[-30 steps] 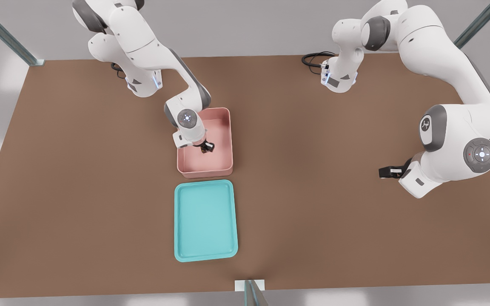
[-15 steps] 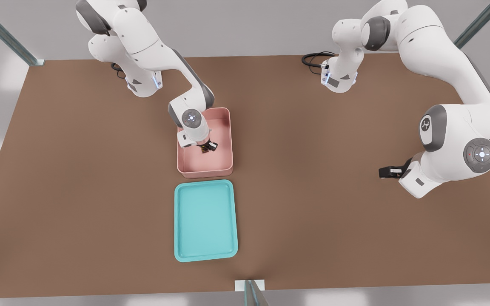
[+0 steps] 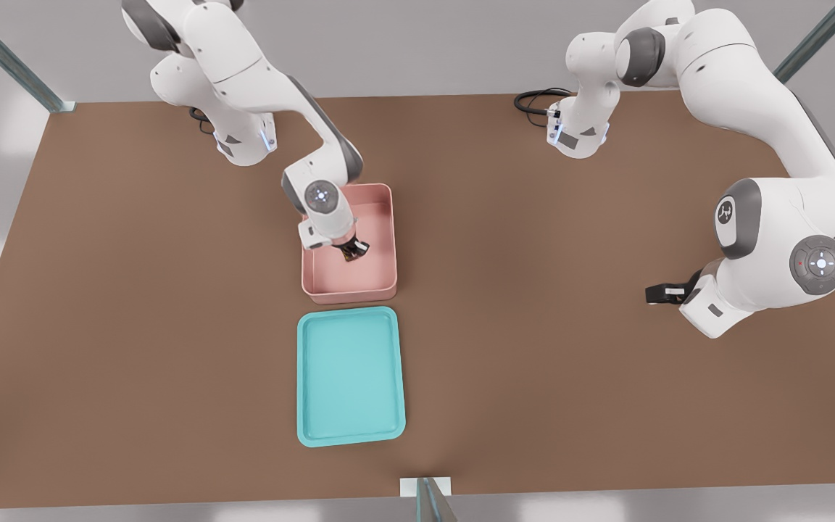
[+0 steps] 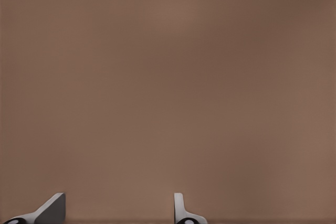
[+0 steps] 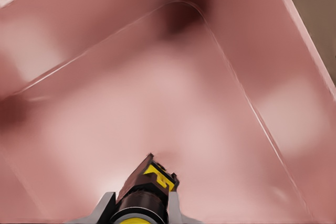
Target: The left arm remains still, and the right arm places the button from the box into the tray
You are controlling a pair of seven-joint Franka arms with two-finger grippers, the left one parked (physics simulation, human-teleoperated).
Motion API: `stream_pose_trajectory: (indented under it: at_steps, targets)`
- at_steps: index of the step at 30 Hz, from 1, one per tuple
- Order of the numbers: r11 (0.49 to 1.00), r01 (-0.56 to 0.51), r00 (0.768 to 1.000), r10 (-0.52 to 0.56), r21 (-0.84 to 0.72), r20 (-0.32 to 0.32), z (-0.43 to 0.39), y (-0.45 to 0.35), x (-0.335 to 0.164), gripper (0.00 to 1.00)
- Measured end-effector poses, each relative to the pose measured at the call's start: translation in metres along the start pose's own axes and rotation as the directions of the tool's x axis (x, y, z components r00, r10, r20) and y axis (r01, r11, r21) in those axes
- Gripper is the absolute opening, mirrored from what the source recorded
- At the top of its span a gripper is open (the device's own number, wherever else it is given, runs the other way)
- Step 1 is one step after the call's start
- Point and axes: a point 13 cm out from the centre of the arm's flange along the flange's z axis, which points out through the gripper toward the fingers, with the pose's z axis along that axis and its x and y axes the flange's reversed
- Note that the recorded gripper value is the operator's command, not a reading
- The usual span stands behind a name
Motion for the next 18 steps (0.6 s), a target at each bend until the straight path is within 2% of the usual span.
stream_pose_trajectory:
  at_steps: [6,11,18]
  targets:
    - [0.997,-0.03,0.999,0.032,-0.073,0.028,-0.072,0.022,-0.029,0.46]
    - [0.987,-0.094,0.993,0.102,-0.132,0.062,-0.144,0.053,-0.099,0.46]
    - [0.974,-0.173,0.978,0.188,-0.148,0.095,-0.183,0.102,-0.222,0.46]
